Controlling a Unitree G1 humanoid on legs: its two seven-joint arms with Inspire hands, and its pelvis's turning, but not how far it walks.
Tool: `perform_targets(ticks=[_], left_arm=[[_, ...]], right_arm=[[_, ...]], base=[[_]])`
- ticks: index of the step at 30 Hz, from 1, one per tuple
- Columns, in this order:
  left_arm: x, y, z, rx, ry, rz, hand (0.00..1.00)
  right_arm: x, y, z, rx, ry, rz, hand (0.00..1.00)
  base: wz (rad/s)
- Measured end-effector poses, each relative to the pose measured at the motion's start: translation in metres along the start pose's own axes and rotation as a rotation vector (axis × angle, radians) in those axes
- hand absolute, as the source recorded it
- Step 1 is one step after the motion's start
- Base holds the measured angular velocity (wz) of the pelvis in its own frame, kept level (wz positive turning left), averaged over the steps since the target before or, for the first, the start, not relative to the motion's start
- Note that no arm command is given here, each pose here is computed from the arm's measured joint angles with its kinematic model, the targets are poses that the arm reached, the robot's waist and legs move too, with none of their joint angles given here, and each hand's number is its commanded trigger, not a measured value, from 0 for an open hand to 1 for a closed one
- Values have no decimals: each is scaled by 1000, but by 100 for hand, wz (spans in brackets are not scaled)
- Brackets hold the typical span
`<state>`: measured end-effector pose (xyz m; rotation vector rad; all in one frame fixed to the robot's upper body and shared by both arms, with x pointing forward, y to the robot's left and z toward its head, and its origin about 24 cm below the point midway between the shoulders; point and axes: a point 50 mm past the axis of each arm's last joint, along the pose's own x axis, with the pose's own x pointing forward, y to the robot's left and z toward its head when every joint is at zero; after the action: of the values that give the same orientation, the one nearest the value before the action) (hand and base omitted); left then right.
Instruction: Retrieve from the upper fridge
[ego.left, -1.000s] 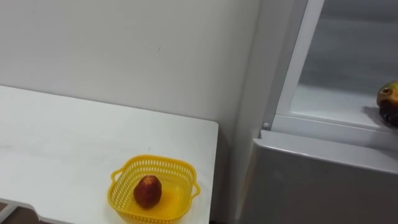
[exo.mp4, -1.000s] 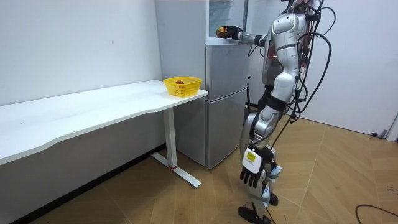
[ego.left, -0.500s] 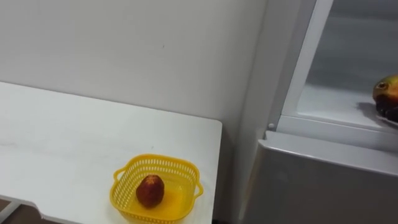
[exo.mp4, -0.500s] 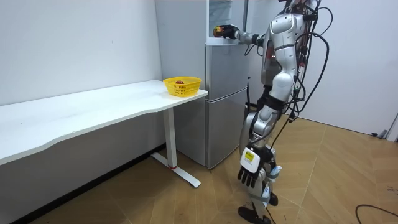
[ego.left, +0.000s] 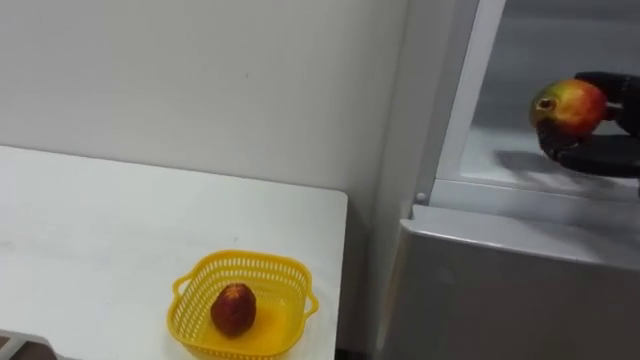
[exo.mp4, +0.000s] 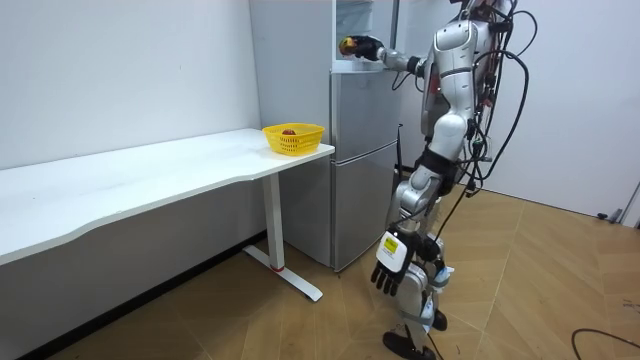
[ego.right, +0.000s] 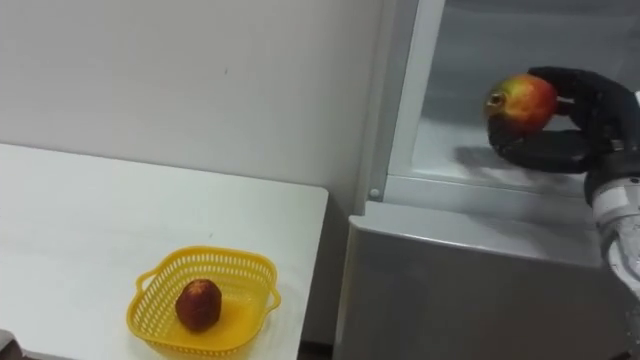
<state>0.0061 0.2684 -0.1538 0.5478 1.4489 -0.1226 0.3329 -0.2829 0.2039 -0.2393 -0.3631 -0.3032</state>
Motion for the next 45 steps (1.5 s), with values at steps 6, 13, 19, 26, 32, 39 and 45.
perform_targets(ticks=[6, 13, 19, 26, 32, 39, 45], left_arm=[[2, -1, 3, -9, -7, -8, 0], [2, -14, -2, -77, 7, -36, 0], [2, -16, 3, -122, -35, -40, 0], [3, -15, 9, -120, -64, -44, 0], [6, -11, 23, -78, -90, -62, 0], [6, -8, 22, -77, -83, -84, 0], [7, -6, 24, -54, -81, -103, 0]], right_arm=[[-18, 30, 19, 31, -121, 67, 100], [-37, 43, 63, 90, -330, 107, 100], [-50, 51, 87, 110, -461, 142, 100], [-75, 74, 111, 28, -639, 265, 100], [-89, 105, 108, -106, -681, 458, 100], [-110, 132, 108, -198, -721, 703, 100], [-116, 148, 96, -254, -684, 812, 100]], base=[[-1], [0], [-1], [-8], [-2], [1], [13]])
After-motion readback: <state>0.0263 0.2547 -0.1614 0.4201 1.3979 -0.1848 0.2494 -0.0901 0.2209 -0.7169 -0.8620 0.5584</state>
